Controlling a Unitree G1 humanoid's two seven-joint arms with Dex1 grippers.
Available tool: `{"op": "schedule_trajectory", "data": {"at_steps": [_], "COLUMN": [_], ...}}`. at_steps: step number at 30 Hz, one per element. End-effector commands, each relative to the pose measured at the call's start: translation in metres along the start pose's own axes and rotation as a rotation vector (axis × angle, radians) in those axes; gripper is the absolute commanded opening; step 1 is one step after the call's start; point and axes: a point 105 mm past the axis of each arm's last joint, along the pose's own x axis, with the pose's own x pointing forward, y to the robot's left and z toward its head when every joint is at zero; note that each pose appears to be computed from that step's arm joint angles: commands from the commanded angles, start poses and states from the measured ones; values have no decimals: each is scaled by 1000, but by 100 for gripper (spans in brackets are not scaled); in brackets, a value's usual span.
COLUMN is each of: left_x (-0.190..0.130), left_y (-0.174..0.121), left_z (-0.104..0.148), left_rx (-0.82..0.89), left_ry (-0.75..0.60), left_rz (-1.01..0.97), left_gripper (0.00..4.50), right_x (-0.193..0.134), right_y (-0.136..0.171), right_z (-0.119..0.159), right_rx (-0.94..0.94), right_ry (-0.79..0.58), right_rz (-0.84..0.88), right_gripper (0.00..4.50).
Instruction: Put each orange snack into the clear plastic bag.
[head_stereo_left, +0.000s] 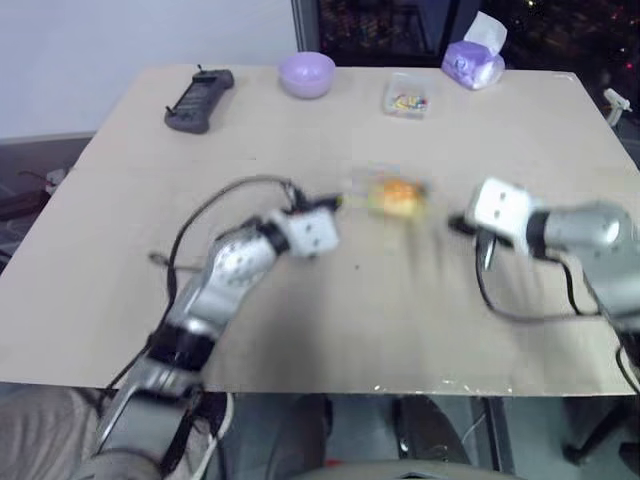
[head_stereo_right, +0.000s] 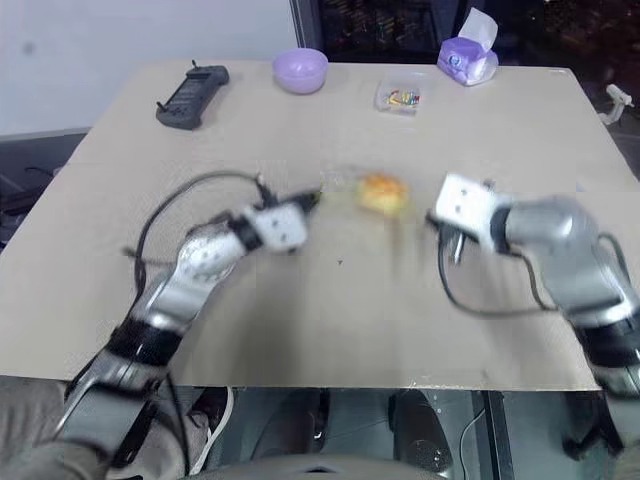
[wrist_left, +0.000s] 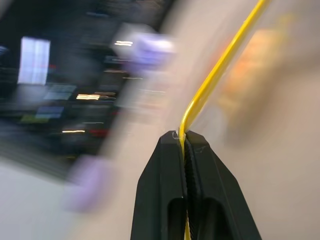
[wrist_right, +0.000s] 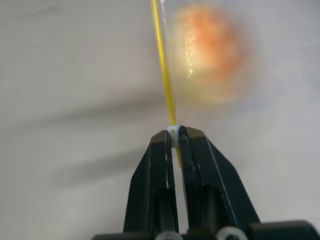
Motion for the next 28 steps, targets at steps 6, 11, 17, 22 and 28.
{"op": "schedule_trajectory", "data": {"at_steps": [6, 11, 17, 22, 28], "left_x": [-25, -53, -98, -115, -120], "left_y": [-1, 6, 27, 24, 23], "left_z": [13, 14, 9, 4, 3], "left_rx": [-204, -511, -721, -734, -749], "left_ry": [17, 13, 0, 45, 47], "left_rz": [-29, -55, -25, -31, -18], "left_gripper": [353, 392, 392, 392, 392], "right_x": [-30, -63, -111, -120, -120], "right_y": [19, 8, -45, -37, -21], "right_z": [-13, -11, -38, -55, -61], "right_rx": [73, 199, 345, 441, 473], "right_ry": [49, -72, -286, -350, -355], "right_rz": [79, 55, -301, -286, -176], "right_gripper": [235, 276, 276, 276, 276]}}
